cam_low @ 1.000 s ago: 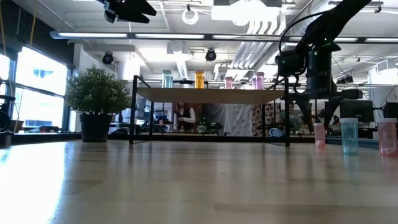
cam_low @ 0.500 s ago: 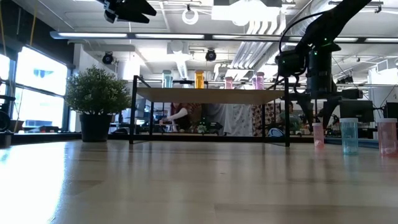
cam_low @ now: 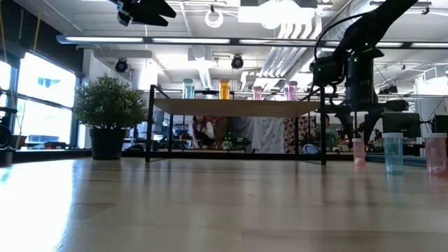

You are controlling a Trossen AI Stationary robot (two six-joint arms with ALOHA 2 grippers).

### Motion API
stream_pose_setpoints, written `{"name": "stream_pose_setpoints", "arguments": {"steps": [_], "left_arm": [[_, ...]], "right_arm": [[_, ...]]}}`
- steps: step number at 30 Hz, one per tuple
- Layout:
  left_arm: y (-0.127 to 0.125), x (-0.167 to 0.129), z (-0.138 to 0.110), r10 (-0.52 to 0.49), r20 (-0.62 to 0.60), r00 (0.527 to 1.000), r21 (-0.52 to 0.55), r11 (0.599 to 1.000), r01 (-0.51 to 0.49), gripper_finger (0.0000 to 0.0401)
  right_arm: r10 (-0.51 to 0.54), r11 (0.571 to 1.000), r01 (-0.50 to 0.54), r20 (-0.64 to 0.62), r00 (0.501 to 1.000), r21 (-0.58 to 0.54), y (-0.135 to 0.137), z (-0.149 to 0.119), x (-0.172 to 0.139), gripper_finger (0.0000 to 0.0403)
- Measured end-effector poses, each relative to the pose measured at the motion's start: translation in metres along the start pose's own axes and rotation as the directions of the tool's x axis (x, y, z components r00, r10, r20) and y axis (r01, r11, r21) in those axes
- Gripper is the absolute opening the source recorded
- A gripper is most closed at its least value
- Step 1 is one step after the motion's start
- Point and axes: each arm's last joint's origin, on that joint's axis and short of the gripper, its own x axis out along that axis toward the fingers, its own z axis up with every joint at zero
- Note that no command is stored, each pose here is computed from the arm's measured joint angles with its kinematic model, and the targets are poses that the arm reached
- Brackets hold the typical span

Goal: Pick and place medicine bottles onto shelf by color
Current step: Put the top pink pill bottle on the shelf aligned with the other pink pill bottle

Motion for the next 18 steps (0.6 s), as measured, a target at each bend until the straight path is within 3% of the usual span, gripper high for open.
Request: {"name": "stream_pose_setpoints", "arguments": {"steps": [12,18], "left_arm": [[0.000,0.000,0.000,0.000,0.000,1.000,0.000,1.000,0.000,0.0275],[0.000,0.000,0.000,0.000,0.000,1.000,0.000,1.000,0.000,0.0275]], "right_arm": [[0.054,0.986,-0.058,-0.033,0.998,-0.155,-0.007,0.000,-0.016,0.0117],[0.135,0.966,-0.140,-0.037,0.990,-0.218,-0.015,0.000,-0.033,0.0117]]}}
